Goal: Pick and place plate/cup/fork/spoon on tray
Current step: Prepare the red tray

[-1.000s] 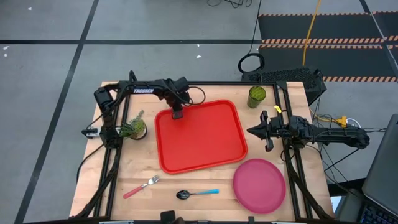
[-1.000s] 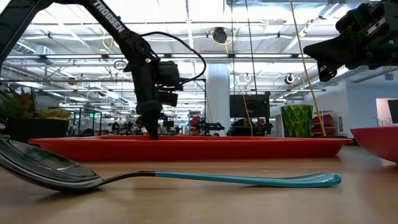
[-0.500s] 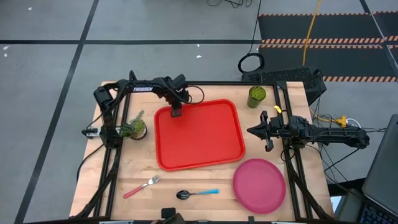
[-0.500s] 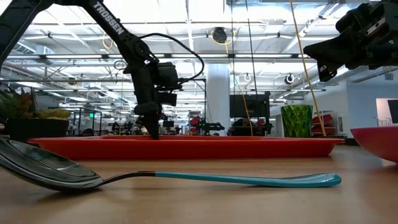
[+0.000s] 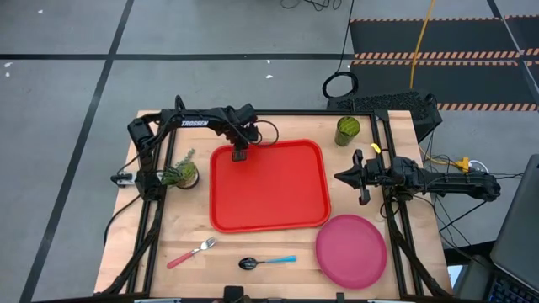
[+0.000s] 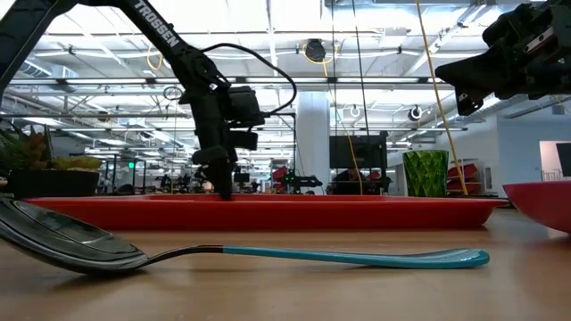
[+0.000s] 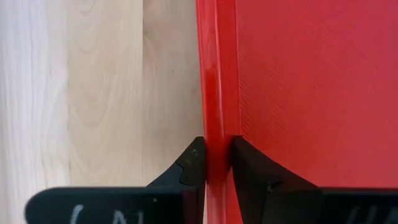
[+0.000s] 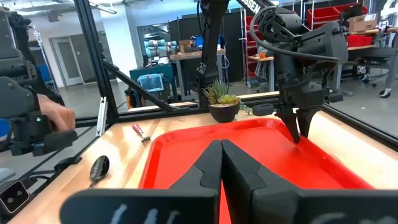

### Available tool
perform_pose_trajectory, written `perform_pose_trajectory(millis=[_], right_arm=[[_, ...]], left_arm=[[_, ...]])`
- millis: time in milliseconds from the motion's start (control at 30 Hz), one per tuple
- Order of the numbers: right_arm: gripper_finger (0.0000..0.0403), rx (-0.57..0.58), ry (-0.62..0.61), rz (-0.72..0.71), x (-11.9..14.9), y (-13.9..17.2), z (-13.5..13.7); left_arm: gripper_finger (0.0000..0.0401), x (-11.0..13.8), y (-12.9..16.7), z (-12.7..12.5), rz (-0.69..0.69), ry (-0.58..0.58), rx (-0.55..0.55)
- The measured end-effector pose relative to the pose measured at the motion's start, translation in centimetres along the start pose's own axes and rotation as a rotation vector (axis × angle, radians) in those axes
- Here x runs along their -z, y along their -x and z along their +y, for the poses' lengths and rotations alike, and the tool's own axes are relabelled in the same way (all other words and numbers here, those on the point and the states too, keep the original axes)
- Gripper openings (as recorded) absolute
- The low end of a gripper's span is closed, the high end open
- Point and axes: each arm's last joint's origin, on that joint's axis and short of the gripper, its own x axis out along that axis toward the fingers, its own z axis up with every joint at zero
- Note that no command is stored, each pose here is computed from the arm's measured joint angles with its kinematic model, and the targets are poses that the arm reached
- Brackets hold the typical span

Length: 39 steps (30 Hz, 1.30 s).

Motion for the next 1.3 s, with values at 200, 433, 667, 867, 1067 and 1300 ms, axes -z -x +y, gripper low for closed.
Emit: perform_pose_trajectory(millis=[200, 433, 667, 867, 1067, 1300], right_arm=[[0.0, -0.001, 0.0, 0.001, 0.0, 0.0, 0.0], [0.0, -0.002, 0.0, 0.0, 0.0, 0.0, 0.0], [0.0, -0.002, 0.0, 0.0, 0.0, 0.0, 0.0], [0.0, -0.002, 0.0, 0.0, 0.0, 0.0, 0.0], [0.0, -0.002, 0.0, 0.0, 0.0, 0.0, 0.0], [0.0, -0.002, -0.003, 0.0, 0.0, 0.0, 0.0]], left_arm=[[0.0055, -0.1, 0.0, -0.1, -0.003, -0.011, -0.003], [0.0055, -0.8, -0.1, -1.2, -0.006, -0.05, 0.004], [0.0056, -1.6, -0.2, -2.7, -0.011, -0.071, 0.022], [0.0056, -1.9, -0.3, -3.3, -0.008, -0.056, 0.021], [0.0056, -1.8, -0.3, -3.1, -0.005, -0.009, 0.017], [0.0056, -1.8, -0.3, -3.1, -0.004, 0.076, 0.012]])
